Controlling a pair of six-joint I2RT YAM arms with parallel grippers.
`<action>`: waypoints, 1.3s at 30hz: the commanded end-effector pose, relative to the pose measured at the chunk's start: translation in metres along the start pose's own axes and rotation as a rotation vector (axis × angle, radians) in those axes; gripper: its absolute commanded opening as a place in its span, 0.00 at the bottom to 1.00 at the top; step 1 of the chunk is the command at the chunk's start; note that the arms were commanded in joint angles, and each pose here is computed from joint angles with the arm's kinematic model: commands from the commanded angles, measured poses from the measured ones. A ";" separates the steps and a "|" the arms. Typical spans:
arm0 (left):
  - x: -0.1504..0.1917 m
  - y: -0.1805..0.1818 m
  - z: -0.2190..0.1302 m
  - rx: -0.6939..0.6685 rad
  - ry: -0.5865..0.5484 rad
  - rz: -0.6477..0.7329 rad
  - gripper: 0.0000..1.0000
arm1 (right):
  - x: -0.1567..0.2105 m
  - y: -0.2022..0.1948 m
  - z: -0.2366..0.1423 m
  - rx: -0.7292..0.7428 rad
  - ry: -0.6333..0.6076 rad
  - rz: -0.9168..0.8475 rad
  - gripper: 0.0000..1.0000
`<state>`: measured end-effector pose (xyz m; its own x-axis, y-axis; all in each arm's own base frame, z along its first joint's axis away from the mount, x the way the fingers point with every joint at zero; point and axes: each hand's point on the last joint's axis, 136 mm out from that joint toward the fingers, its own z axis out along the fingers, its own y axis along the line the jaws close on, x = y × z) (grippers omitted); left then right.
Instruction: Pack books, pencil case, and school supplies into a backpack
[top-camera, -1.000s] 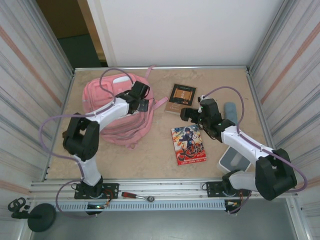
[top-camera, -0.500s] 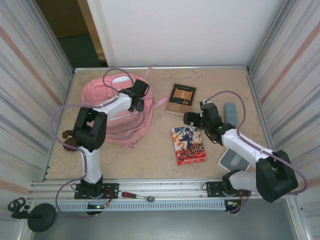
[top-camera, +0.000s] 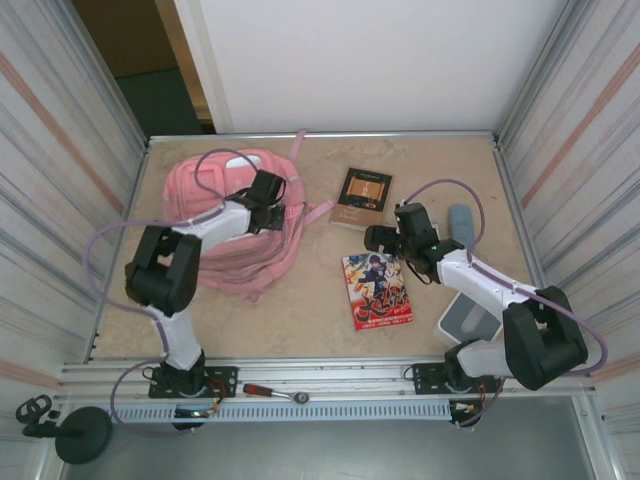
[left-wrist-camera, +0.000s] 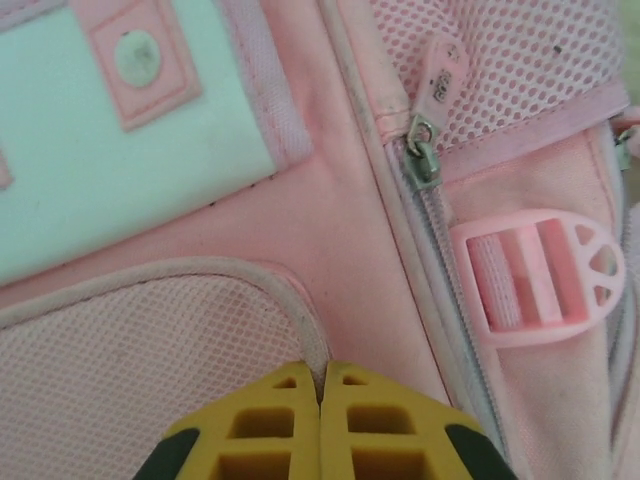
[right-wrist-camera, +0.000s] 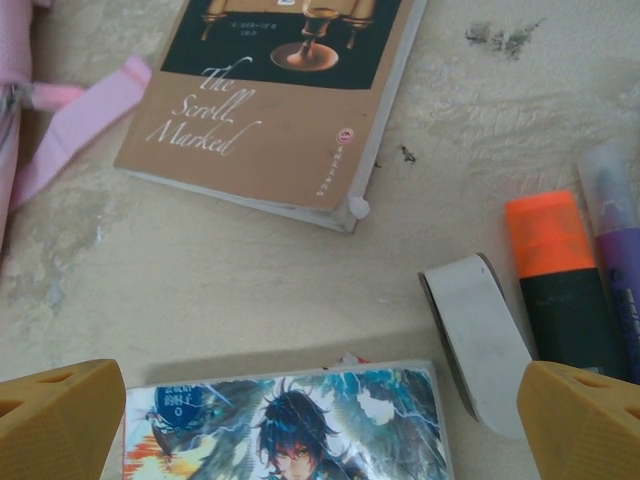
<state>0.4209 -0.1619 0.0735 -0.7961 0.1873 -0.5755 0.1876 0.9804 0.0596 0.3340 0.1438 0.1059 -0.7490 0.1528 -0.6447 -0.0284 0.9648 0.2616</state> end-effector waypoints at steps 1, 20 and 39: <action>-0.016 -0.033 -0.049 0.240 -0.199 0.097 0.00 | -0.005 0.019 0.002 -0.044 0.067 -0.046 0.99; -0.009 -0.030 -0.100 0.396 -0.435 0.099 0.00 | -0.016 0.166 0.109 -0.535 0.389 0.213 0.62; -0.049 -0.004 -0.089 0.315 -0.419 -0.008 0.00 | -0.080 0.202 0.019 -0.792 0.219 0.316 0.00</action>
<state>0.3733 -0.1718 0.1339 -0.5981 0.1411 -0.7889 0.4296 0.8875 -0.1669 0.4110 0.3262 0.1260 -0.9375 0.2462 -0.2459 -0.0806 0.5338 0.8417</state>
